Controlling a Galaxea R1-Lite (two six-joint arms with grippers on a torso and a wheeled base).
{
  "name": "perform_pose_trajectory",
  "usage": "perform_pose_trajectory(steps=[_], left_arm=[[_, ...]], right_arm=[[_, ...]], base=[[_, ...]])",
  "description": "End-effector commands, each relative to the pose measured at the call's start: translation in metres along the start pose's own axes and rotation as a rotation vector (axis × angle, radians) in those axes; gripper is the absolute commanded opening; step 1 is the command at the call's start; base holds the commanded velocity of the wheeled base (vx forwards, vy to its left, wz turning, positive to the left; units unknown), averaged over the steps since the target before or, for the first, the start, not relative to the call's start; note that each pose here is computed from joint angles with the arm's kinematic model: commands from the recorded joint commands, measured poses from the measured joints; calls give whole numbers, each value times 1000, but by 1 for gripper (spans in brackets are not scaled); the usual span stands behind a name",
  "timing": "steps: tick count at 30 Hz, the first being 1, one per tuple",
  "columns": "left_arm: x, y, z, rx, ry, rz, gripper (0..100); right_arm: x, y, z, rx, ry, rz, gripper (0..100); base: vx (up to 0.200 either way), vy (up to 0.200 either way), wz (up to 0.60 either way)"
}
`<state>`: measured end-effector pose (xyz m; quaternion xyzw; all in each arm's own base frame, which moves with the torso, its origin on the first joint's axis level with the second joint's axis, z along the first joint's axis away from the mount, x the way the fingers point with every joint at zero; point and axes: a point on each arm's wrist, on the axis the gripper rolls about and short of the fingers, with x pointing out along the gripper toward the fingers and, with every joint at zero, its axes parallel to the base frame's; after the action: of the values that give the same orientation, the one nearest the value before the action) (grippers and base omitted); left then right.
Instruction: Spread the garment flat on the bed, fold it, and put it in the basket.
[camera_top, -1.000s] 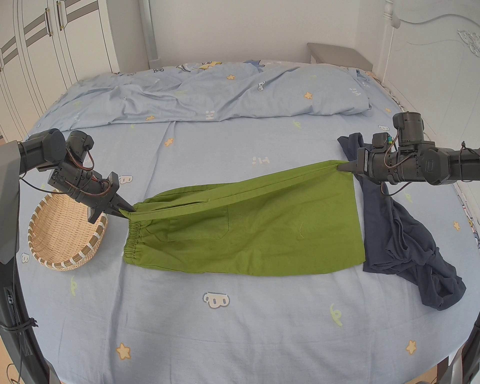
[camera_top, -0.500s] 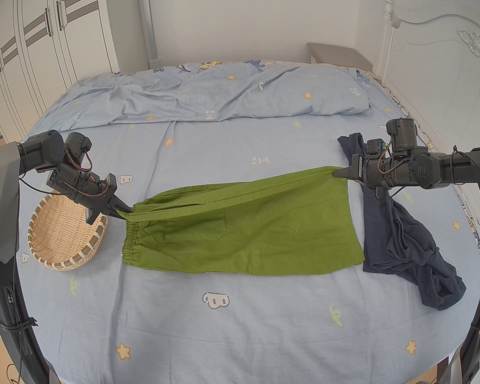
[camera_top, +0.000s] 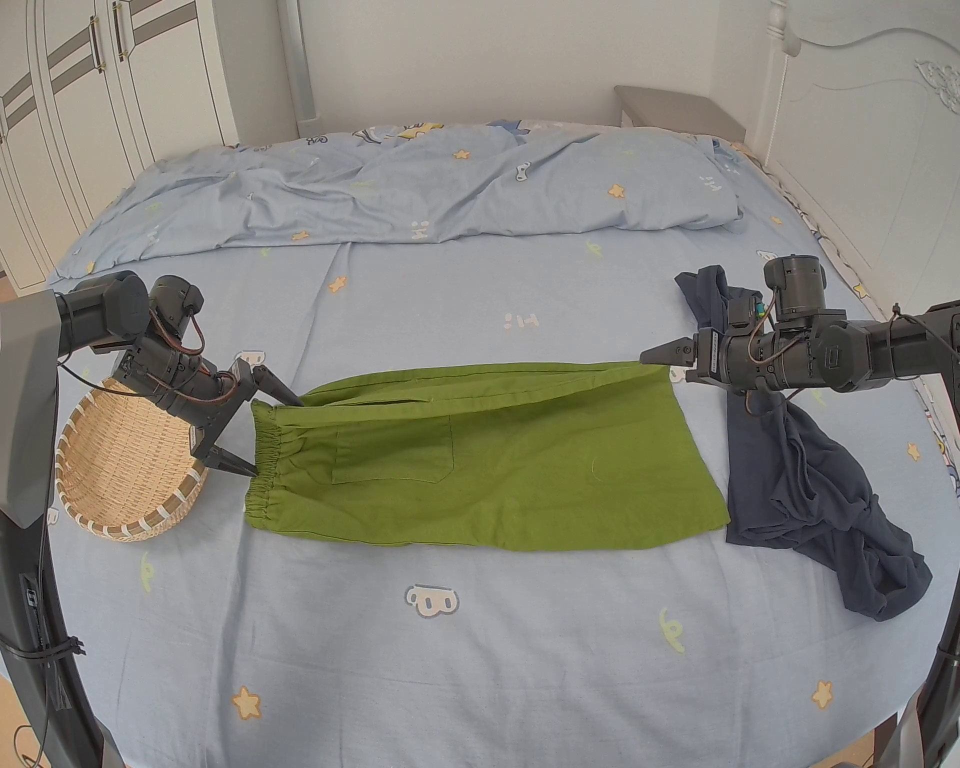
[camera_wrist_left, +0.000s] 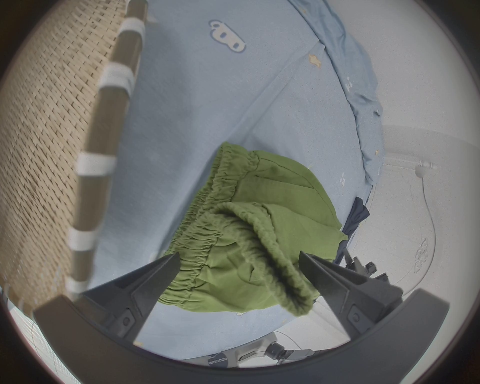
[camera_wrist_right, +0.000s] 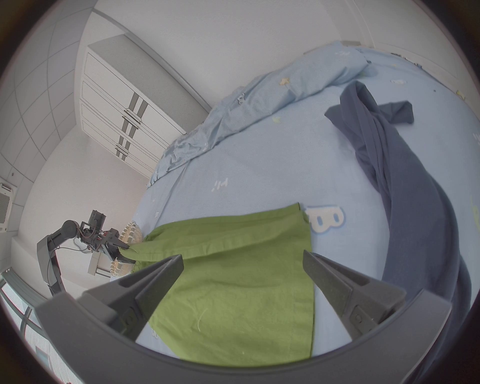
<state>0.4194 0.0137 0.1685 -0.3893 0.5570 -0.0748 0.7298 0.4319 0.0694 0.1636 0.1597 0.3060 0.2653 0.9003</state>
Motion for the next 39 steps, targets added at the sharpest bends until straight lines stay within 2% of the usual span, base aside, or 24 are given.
perform_pose_trajectory(steps=[1,6,8,14,17,20,30,32,35,39], left_arm=[[2,-3,0,-20,-5,-12,100],[-7,-9,-1,-34,-32,-30,100],[-12,-19,0,-67,-76,-72,100],[1,-32,-6,-54,-62,-88,100],[1,-34,-5,-47,-75,-101,100],[5,-36,5,-60,-127,-142,100],[44,-28,36,-83,-232,-238,100],[46,-28,39,-84,-253,-235,100],[50,-27,45,-82,-339,-213,100],[44,-30,42,-85,-343,-211,100]], right_arm=[[-2,-6,-10,19,30,-9,100],[-10,-5,-16,27,31,-14,100],[-26,-3,-26,38,15,-16,100],[-48,5,-52,73,7,-7,100],[-51,7,-59,60,-13,12,100],[-52,11,-61,44,-51,33,100],[-54,18,-62,40,-52,46,100],[-54,18,-62,40,-52,46,100],[-54,18,-62,38,-54,46,100],[-54,18,-62,40,-52,44,100]], base=[[0,0,0],[0,0,0],[0,0,0],[0,0,0],[0,0,0],[0,0,0],[0,0,0],[0,0,0],[0,0,0],[0,0,0]])
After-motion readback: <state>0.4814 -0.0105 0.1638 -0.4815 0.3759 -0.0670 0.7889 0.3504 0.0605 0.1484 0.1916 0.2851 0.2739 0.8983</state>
